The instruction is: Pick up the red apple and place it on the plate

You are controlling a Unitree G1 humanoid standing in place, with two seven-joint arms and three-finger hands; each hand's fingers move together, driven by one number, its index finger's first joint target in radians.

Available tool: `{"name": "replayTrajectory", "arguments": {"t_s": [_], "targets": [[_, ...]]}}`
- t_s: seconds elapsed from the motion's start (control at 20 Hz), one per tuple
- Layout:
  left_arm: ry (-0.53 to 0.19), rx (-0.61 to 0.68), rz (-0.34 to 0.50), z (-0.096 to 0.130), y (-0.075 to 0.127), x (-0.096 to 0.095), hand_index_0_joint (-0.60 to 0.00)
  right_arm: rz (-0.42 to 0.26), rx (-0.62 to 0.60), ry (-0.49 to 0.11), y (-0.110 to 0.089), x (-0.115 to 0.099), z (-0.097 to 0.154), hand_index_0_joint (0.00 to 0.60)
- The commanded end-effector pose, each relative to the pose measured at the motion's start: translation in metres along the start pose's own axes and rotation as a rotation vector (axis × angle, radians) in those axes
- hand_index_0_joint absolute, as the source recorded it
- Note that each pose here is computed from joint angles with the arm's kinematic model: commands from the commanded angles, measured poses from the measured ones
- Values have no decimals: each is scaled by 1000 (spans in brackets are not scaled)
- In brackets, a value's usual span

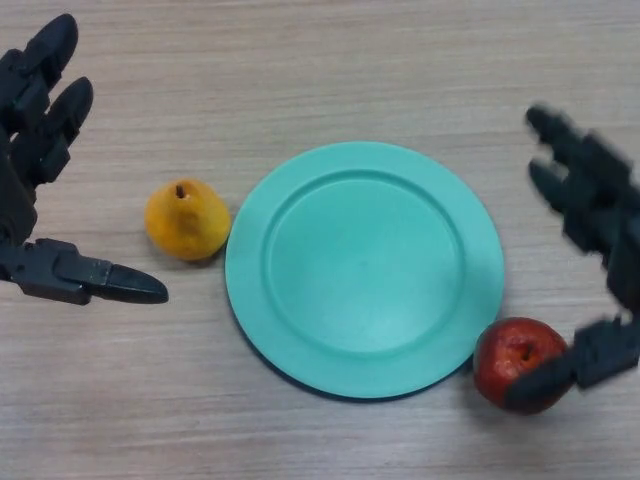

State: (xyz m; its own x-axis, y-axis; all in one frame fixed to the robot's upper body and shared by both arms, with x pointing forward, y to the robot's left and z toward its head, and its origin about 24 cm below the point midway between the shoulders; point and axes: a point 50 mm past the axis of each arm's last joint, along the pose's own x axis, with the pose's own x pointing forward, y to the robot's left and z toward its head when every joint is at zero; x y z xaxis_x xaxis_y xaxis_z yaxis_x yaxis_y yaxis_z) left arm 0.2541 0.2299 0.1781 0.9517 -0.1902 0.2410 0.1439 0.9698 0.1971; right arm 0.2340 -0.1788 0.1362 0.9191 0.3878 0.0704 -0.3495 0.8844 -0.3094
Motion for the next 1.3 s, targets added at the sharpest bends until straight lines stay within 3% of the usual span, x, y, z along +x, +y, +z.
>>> {"name": "replayTrajectory", "arguments": {"t_s": [0.05, 0.2, 0.3, 0.45, 0.65, 0.8, 0.9, 1.15, 1.3], "targets": [[-221, 139, 42, 41, 15, -7, 0, -43, -117, -193, -10, -8, 23, 0], [-192, 128, 0, 42, 8, -7, 0, -80, -279, -196, -11, -13, 2, 0], [-187, 124, -1, 41, 6, -8, 0, -93, -314, -178, -9, -15, -12, 0], [-244, 155, 37, 41, 3, -9, 0, -122, -313, -147, -10, -15, -27, 0], [-253, 169, 45, 40, 1, -9, 0, -176, -187, -17, -3, -18, -50, 0], [-251, 179, 48, 40, 2, -10, 0, -202, -167, 32, -5, -19, -55, 400], [-249, 180, 55, 40, 5, -11, 0, -214, -132, 61, -5, -20, -58, 600], [-276, 231, 96, 44, 7, -11, 0, -215, -174, 65, -21, -19, -47, 600], [-319, 188, 140, 47, 10, -10, 0, -265, -120, 8, -33, -6, -17, 600]]}}
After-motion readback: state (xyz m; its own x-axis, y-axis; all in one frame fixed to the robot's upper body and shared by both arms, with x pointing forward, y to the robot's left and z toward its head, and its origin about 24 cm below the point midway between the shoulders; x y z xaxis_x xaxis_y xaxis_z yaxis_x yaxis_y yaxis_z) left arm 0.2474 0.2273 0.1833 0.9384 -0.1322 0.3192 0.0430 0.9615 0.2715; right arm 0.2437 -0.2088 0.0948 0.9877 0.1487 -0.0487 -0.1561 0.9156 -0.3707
